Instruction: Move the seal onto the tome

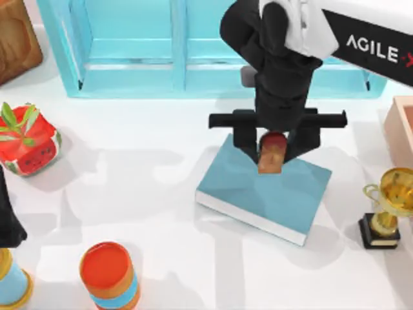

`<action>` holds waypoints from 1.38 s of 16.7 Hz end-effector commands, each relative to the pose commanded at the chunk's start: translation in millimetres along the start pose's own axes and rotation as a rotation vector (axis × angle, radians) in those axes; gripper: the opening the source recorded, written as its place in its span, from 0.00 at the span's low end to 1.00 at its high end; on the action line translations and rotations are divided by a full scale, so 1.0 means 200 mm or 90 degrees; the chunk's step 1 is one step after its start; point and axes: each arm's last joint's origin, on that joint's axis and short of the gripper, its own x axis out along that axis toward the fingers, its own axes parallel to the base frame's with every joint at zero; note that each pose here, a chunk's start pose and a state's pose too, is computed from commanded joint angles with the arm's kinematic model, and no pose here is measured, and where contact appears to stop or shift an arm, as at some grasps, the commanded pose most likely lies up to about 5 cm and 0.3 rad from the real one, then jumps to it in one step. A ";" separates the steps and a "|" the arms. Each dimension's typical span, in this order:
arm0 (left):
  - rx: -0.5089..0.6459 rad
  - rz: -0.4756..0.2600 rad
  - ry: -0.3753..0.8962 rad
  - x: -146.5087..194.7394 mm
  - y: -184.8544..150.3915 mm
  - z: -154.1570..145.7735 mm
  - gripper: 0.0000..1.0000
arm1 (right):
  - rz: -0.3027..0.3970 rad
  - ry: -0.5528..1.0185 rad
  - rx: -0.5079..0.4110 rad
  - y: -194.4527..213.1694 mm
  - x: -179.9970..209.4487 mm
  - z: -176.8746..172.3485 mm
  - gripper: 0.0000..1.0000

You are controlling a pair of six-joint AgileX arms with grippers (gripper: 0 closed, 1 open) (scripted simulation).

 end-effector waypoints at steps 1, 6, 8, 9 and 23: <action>0.000 0.000 0.000 0.00 0.00 0.00 1.00 | 0.000 0.000 0.000 0.00 0.00 0.00 0.15; 0.000 0.000 0.000 0.00 0.00 0.00 1.00 | 0.000 0.000 0.000 0.00 0.00 0.00 0.53; 0.000 0.000 0.000 0.00 0.00 0.00 1.00 | 0.000 0.000 0.000 0.00 0.00 0.00 0.68; 0.000 0.000 0.000 0.00 0.00 0.00 1.00 | 0.000 0.000 0.000 0.00 0.00 0.00 0.75; 0.000 0.000 0.000 0.00 0.00 0.00 1.00 | 0.000 0.000 0.001 0.00 -0.02 0.00 1.00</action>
